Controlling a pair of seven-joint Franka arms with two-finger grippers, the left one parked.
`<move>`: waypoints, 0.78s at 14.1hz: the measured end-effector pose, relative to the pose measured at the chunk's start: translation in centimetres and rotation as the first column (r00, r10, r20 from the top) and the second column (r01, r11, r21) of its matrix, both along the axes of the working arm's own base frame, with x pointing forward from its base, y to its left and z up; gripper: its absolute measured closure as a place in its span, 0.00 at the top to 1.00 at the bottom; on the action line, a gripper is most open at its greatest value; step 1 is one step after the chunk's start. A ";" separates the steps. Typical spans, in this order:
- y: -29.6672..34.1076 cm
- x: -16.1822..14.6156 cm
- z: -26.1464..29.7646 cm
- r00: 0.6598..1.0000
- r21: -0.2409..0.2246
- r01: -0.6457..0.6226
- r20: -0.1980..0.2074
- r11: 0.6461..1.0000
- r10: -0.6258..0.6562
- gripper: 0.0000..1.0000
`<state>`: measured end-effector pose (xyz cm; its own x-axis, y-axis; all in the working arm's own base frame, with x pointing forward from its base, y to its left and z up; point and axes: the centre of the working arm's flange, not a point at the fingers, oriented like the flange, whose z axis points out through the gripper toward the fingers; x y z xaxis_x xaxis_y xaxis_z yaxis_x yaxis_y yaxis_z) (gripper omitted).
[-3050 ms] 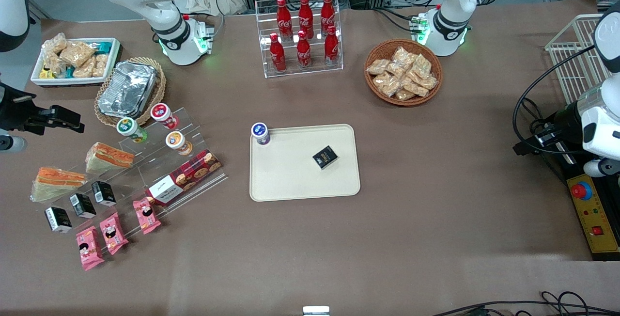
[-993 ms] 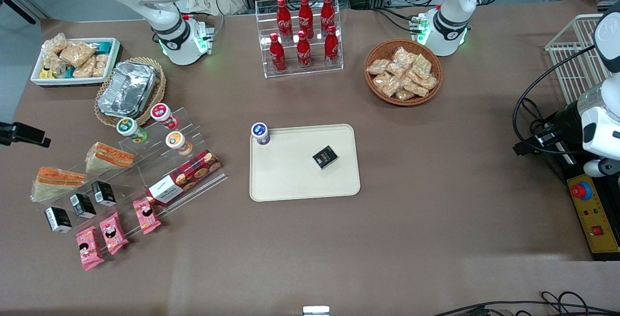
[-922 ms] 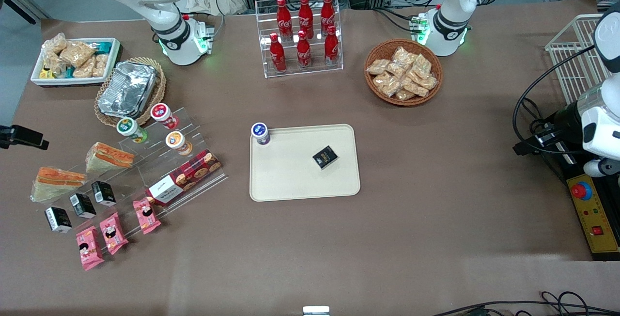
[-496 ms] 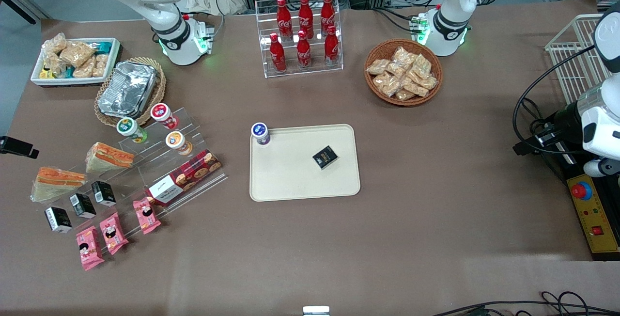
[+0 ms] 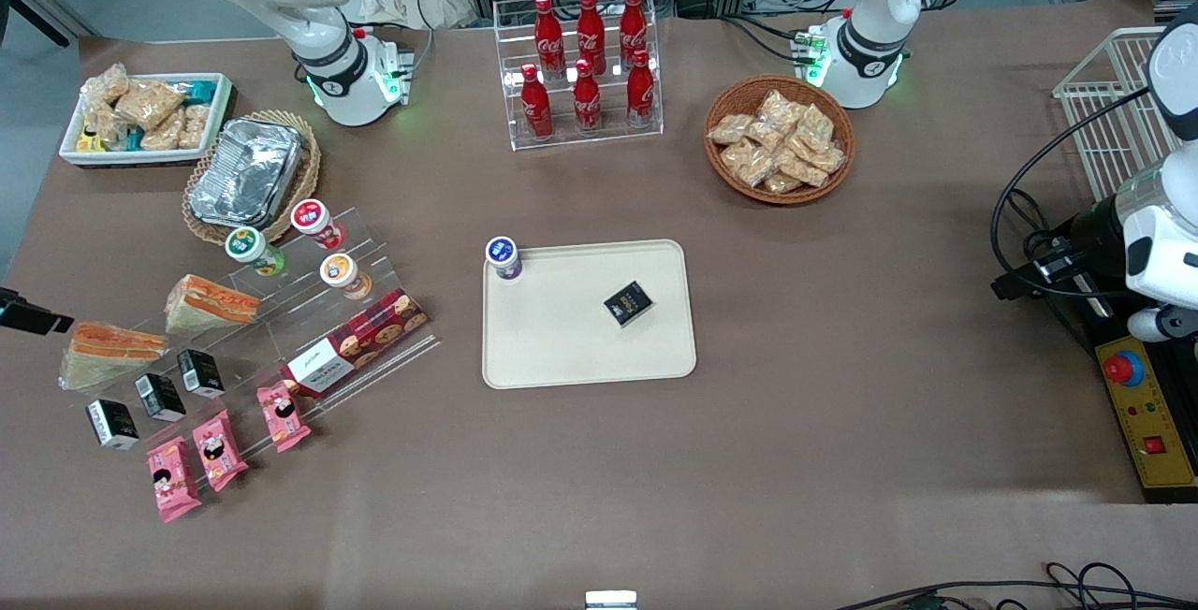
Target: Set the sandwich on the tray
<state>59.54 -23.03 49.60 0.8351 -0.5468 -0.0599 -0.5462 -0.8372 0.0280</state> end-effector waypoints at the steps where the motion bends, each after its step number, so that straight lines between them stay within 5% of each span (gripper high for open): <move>1: -1.5 -0.2 -0.6 0.997 0.011 0.081 0.009 0.997 -0.081 0.99; 3: -4.1 -0.5 -2.0 0.969 0.027 0.246 0.017 0.969 -0.246 0.99; 6: -4.9 0.2 -3.5 0.871 0.011 0.490 0.034 0.872 -0.490 0.99; 11: -4.1 1.3 -6.1 0.760 0.020 0.650 0.003 0.759 -0.650 0.99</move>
